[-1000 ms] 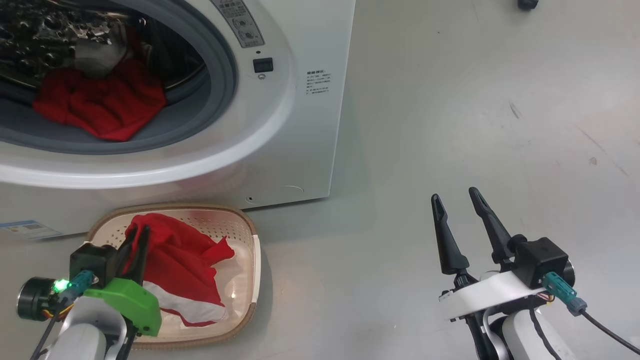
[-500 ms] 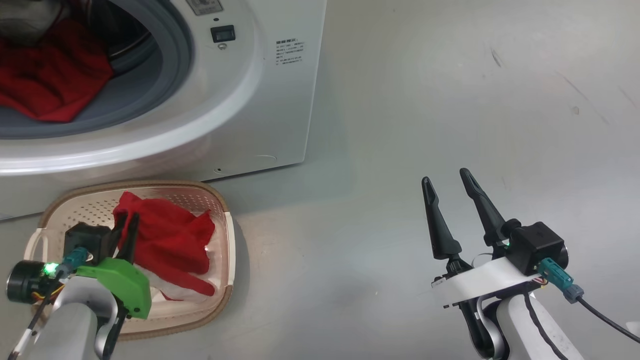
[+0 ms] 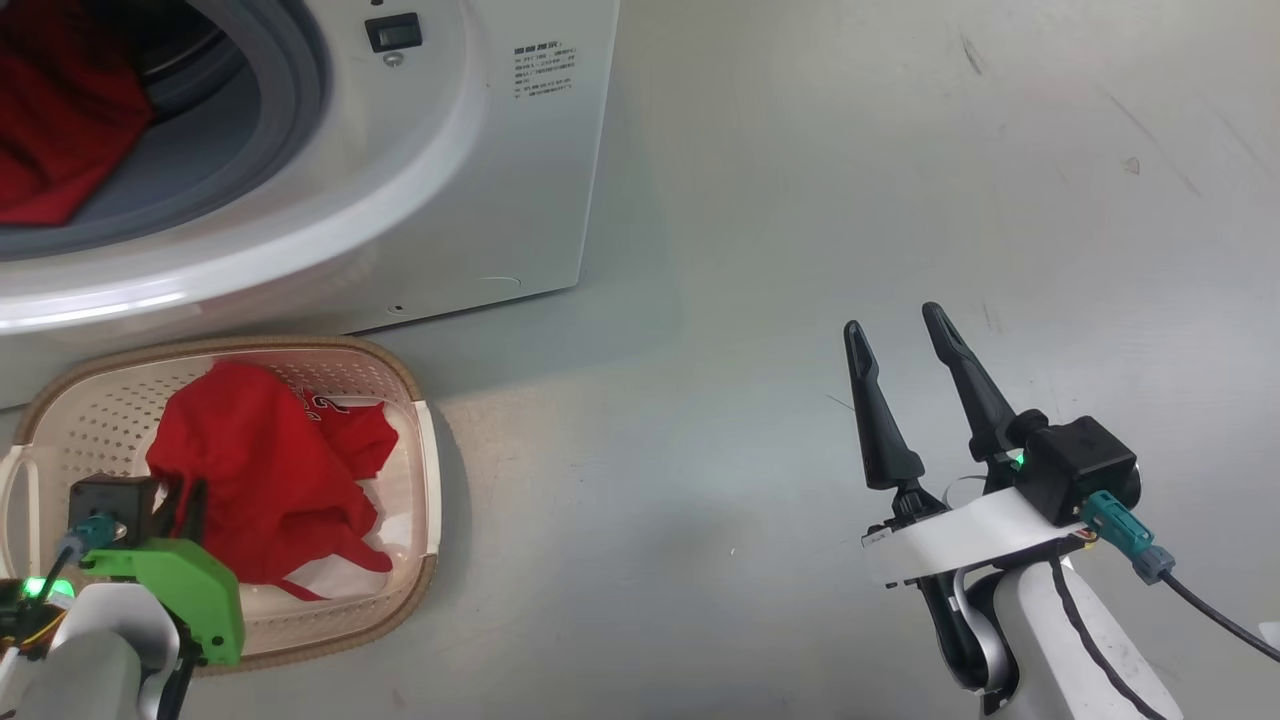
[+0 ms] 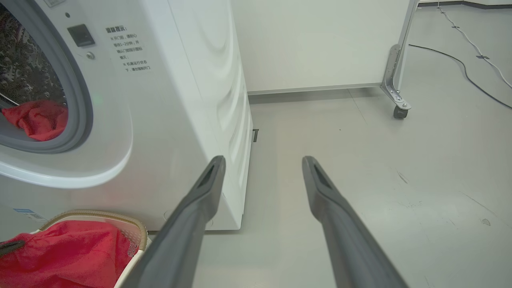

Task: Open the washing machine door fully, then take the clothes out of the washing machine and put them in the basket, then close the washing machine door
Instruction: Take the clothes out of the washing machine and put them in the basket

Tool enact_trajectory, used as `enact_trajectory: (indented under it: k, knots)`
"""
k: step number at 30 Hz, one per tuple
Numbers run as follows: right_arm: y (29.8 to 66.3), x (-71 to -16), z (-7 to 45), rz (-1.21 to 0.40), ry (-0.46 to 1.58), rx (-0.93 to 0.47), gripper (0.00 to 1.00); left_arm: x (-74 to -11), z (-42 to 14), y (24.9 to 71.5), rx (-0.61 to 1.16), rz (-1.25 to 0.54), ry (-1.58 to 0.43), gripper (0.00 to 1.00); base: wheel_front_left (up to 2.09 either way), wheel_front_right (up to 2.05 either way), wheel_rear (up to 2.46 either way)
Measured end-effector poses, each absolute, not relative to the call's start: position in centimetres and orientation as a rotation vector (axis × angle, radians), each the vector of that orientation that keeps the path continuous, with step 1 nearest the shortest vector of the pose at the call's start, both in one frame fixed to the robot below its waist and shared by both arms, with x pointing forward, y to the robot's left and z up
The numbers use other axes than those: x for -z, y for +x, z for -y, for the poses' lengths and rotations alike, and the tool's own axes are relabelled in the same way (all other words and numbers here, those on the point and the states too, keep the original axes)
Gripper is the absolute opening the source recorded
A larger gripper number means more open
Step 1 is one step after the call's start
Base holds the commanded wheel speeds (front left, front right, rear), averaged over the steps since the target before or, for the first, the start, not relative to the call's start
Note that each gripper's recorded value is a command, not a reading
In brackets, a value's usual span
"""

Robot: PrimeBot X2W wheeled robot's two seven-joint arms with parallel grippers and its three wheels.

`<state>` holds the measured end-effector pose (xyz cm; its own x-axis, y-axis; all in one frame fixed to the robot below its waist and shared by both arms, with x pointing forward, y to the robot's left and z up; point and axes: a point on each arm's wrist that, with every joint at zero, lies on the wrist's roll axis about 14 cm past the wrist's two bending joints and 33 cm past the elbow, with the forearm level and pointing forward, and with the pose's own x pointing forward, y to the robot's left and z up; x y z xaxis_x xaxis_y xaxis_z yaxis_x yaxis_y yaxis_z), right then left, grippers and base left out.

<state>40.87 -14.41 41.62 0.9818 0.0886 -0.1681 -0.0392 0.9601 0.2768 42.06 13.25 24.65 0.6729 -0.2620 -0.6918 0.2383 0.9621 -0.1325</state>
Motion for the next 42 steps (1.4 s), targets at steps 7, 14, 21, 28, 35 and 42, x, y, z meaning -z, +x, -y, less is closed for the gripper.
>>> enact_trajectory:
  k: [7,14,21,28,35,42]
  knots:
    - [41.2,-41.7,14.4,-0.176,0.269,-0.067,1.0,-23.1,-14.1,40.7,0.247,-0.855,-0.035,0.0,0.0,0.0,0.0]
    - [41.3,-41.8,14.5,-0.17,0.267,-0.064,1.0,-23.2,-13.6,41.0,0.232,-0.854,-0.058,1.0,0.0,0.0,0.0]
    - [41.3,-42.5,14.4,-0.154,0.267,-0.068,1.0,-24.6,-13.3,41.6,0.227,-0.792,-0.073,1.0,0.0,0.0,0.0]
    - [41.3,-43.8,14.4,-0.118,0.267,-0.075,1.0,-27.8,-12.2,43.4,0.235,-0.657,-0.105,1.0,0.0,0.0,0.0]
    - [41.3,-45.5,14.1,-0.072,0.27,-0.092,1.0,-31.7,-11.6,44.3,0.257,-0.536,-0.112,1.0,0.0,0.0,0.0]
    - [40.8,-47.1,13.7,-0.033,0.271,-0.111,1.0,-36.0,-11.7,44.7,0.265,-0.416,-0.103,1.0,0.0,0.0,0.0]
